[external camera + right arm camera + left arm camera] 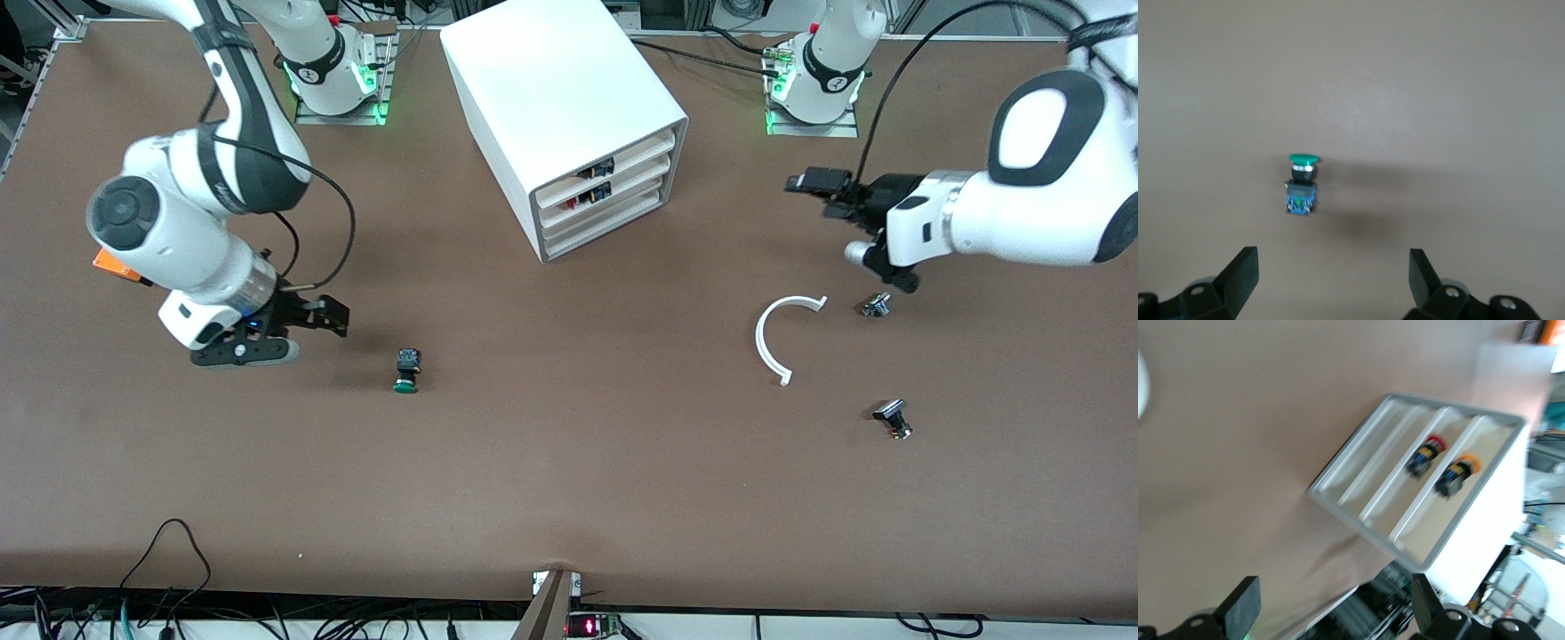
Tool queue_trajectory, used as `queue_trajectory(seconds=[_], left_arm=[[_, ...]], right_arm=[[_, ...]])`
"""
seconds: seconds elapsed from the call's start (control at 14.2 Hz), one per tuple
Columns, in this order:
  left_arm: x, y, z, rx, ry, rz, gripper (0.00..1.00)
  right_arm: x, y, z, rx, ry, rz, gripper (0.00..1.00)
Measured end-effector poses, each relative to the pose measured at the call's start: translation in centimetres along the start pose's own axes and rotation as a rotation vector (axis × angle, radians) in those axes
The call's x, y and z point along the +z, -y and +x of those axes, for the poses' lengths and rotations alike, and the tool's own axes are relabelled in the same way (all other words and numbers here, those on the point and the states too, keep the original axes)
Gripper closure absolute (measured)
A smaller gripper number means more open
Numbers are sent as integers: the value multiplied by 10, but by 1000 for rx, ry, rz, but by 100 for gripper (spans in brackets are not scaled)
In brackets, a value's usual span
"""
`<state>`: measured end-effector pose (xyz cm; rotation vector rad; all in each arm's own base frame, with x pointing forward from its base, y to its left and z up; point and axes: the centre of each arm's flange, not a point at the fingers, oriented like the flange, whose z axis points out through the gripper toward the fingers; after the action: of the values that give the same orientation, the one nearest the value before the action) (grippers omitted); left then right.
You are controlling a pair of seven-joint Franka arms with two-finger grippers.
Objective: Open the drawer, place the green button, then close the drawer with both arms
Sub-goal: 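Grasp the green button with the right gripper while the left gripper reaches the drawer, then pull the drawer open with the left gripper while the right gripper lifts the button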
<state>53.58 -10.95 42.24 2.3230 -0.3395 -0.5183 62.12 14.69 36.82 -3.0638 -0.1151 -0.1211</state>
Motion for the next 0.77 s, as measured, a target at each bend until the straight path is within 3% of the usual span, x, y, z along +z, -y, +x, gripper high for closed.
queue_trajectory(seconds=[0.28,0.49,0.7,0.77], left_arm=[[83,36,13,160,-166,-222,0],[134,61,13,228,-218,-317,2],[183,95,23,301,-244,-396,30],[200,104,26,307,-245,-423,32]], right_arm=[[66,28,-9,-18,-48,11,0],[115,49,-14,-46,-76,19,0],[160,56,-21,-59,-87,21,0],[170,55,-23,-58,-83,20,0]])
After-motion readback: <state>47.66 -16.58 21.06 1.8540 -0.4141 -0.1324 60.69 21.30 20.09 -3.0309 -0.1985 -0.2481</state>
